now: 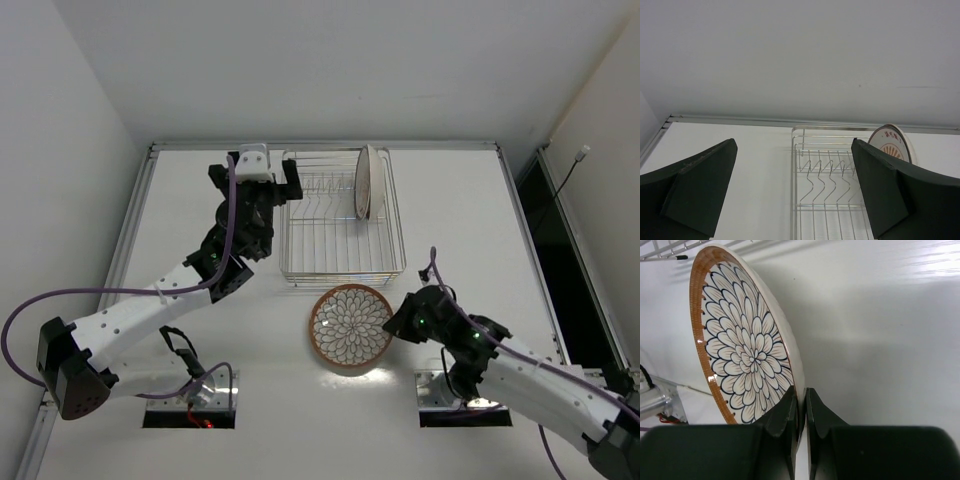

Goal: Load the plates into the dish rack

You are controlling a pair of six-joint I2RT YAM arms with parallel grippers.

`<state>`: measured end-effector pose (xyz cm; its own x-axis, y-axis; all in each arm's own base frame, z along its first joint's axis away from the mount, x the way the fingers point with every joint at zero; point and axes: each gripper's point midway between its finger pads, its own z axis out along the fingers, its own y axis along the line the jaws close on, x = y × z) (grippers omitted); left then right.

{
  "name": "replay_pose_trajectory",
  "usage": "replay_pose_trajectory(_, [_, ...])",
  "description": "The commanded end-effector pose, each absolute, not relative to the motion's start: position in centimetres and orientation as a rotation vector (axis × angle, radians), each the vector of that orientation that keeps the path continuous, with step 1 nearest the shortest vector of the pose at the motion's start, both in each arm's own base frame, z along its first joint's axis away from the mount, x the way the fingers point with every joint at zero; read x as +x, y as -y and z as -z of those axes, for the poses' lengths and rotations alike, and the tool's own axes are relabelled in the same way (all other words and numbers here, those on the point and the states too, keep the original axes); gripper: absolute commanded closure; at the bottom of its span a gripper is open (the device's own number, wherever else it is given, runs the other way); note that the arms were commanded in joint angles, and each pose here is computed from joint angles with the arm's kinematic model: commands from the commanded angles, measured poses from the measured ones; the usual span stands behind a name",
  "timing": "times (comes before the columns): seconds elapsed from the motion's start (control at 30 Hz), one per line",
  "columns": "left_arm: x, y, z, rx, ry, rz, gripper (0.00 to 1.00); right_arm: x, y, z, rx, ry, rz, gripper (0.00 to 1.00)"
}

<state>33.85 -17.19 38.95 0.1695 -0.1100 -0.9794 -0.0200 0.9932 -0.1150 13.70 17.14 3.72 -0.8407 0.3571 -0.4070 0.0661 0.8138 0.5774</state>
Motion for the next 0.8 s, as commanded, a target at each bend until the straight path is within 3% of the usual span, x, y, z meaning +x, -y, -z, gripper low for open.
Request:
replay_pose_trajectory(0.0, [33.2, 16.5, -40.7, -0.167, -1.346, 0.097, 0.0, 14.3, -16.9, -9.0, 0.316, -2.384, -0.793, 1.0])
replay_pose_trajectory(0.2, [33.4, 16.6, -40.5, -0.16, -1.346, 0.089, 0.0, 14.0, -14.2, -15.1, 0.213, -2.324, -0.671, 1.0])
replay_pose_trajectory(0.37, [33.4, 16.3, -40.4, -0.17, -1.35, 0.069, 0.0, 15.5, -11.7, -24.7, 0.215, -2.119, -0.617, 1.0])
replay_pose_trajectory(0.53, [33.3, 16.2, -40.6, -0.169, -1.344, 0.066, 0.0, 18.8, -11.2, -32.5, 0.23, -1.917, -0.557, 1.0])
replay_pose_trajectory(0.77, [33.3, 16.1, -40.3, -0.177, -1.346, 0.06, 0.0, 27.0, -13.1, -35.5, 0.28, -1.899, -0.155, 1.0])
